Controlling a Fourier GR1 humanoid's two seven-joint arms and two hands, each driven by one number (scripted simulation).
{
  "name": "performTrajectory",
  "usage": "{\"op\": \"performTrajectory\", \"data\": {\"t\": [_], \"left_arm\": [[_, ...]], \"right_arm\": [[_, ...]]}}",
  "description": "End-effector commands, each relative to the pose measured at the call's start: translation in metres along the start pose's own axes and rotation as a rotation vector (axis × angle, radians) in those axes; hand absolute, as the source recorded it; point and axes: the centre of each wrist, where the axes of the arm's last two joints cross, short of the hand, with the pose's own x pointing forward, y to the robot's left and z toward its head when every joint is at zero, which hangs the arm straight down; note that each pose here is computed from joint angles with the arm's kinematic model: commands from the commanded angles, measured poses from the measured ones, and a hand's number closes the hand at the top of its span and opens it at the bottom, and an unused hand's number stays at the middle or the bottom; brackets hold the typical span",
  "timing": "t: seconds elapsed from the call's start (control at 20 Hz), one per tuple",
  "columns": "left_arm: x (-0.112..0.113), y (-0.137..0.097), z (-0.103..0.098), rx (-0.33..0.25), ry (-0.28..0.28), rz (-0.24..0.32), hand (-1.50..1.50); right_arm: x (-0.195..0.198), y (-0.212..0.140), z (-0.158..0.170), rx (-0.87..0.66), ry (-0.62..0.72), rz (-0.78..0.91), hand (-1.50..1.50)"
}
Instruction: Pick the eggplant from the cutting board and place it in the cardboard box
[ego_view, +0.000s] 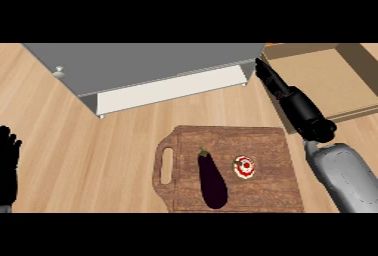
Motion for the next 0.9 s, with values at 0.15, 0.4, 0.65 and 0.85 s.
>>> {"op": "performTrajectory", "data": {"t": [0.15,0.4,0.65,0.85], "left_arm": [[0.041,-0.061,0.003,-0.389,-0.196,-0.022,0.0],[0.046,-0.085,0.016,-0.551,-0.224,-0.025,0.0],[0.05,-0.099,0.033,-0.655,-0.214,-0.034,0.0],[0.063,-0.114,0.033,-0.69,-0.226,-0.037,0.0]], "right_arm": [[-0.024,0.064,0.021,-0.127,0.334,0.019,-1.5],[-0.053,0.034,0.056,-0.093,0.43,0.512,-1.5],[-0.045,0.063,0.069,-0.026,0.368,0.841,-1.5],[-0.015,0.093,0.06,-0.052,0.342,0.968,-1.5]]}}
